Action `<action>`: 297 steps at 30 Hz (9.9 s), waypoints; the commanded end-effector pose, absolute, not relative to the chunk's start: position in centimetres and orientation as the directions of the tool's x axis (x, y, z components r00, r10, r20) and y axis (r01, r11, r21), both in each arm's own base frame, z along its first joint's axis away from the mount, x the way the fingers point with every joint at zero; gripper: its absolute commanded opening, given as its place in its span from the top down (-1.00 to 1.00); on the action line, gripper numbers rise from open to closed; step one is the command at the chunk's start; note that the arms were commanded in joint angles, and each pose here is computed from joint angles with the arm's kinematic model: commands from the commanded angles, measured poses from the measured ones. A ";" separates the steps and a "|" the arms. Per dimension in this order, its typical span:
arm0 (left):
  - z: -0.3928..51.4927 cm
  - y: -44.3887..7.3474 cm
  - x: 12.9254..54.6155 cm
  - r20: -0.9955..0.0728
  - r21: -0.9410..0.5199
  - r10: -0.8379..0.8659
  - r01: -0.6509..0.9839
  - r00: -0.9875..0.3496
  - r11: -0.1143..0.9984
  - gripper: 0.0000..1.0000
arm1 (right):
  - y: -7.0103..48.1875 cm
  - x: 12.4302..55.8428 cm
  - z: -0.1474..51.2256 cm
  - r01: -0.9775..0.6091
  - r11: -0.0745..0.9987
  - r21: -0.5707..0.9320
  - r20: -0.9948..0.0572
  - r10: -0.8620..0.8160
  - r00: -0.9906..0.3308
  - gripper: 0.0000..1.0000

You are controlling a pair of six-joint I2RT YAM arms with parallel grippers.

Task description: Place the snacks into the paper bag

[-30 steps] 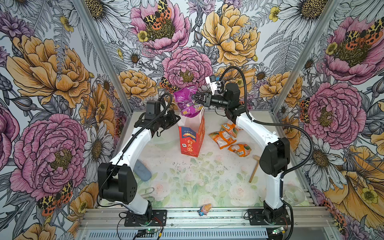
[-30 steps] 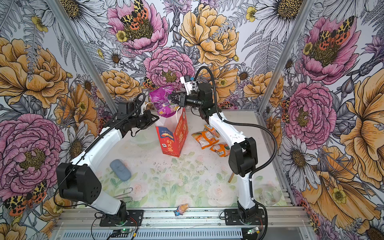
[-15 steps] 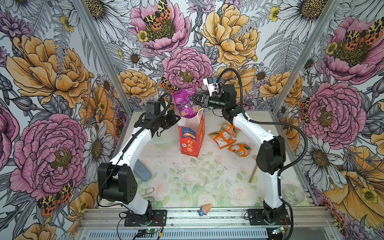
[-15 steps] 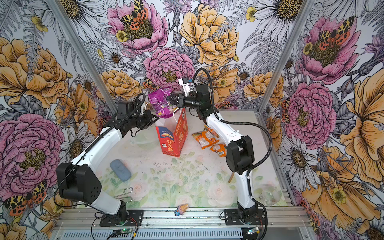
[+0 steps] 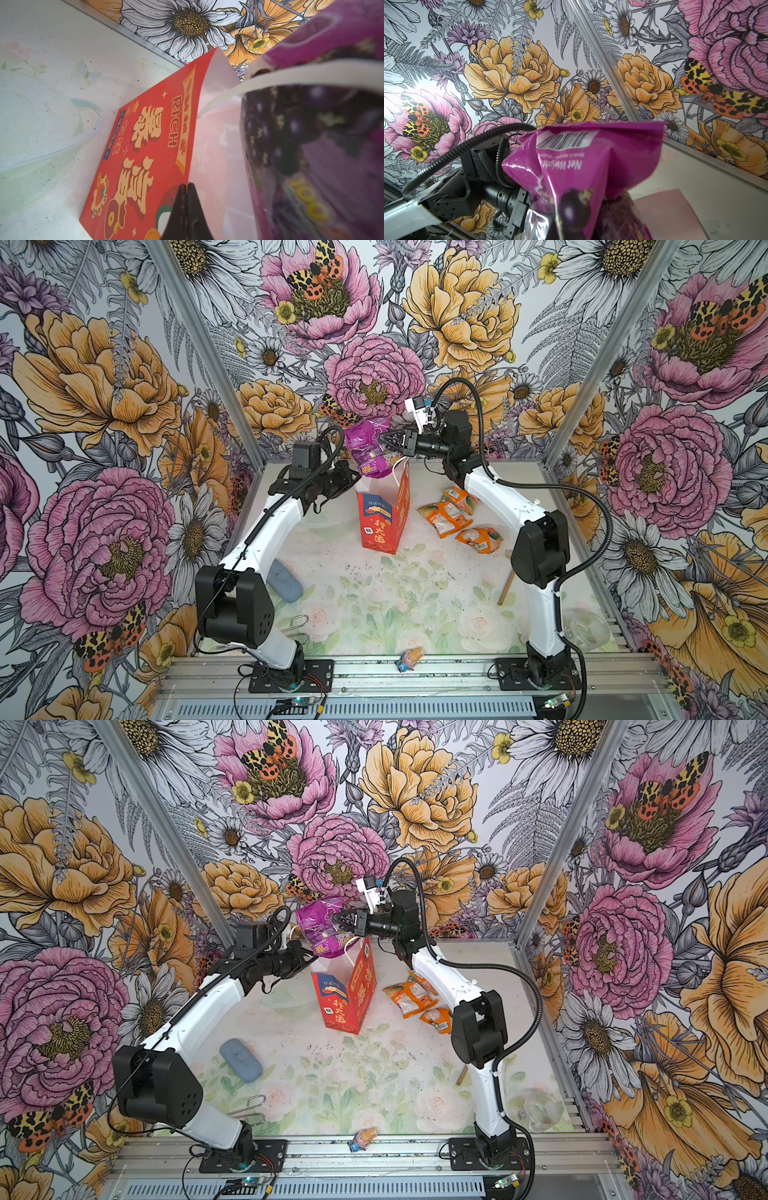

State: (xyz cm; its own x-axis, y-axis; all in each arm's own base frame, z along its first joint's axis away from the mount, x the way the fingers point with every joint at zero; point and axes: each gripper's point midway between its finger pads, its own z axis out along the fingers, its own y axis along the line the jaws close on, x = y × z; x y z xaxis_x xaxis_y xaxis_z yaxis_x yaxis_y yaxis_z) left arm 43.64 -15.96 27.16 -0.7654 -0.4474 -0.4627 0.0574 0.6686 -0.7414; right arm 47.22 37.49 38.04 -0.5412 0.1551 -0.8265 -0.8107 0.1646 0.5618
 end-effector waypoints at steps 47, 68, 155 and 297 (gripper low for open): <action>27.5 -15.7 43.2 -0.476 -0.741 -0.453 0.066 -0.754 0.668 1.00 | 34.3 47.8 37.2 -0.883 0.104 0.458 -0.882 0.175 -0.437 1.00; 27.8 -16.1 43.1 -0.476 -0.747 -0.455 0.074 -0.753 0.660 1.00 | 33.9 46.7 36.9 -0.865 0.278 0.417 -0.906 0.059 -0.418 1.00; 28.6 -17.5 42.9 -0.484 -0.746 -0.458 0.078 -0.745 0.661 1.00 | 32.7 48.0 38.4 -0.616 0.636 0.465 -0.826 0.061 -0.560 1.00; 29.5 -22.2 42.6 -0.542 -0.725 -0.490 0.084 -0.683 0.684 1.00 | 9.7 39.8 31.8 -0.035 0.924 0.381 -0.662 0.246 -0.708 -0.46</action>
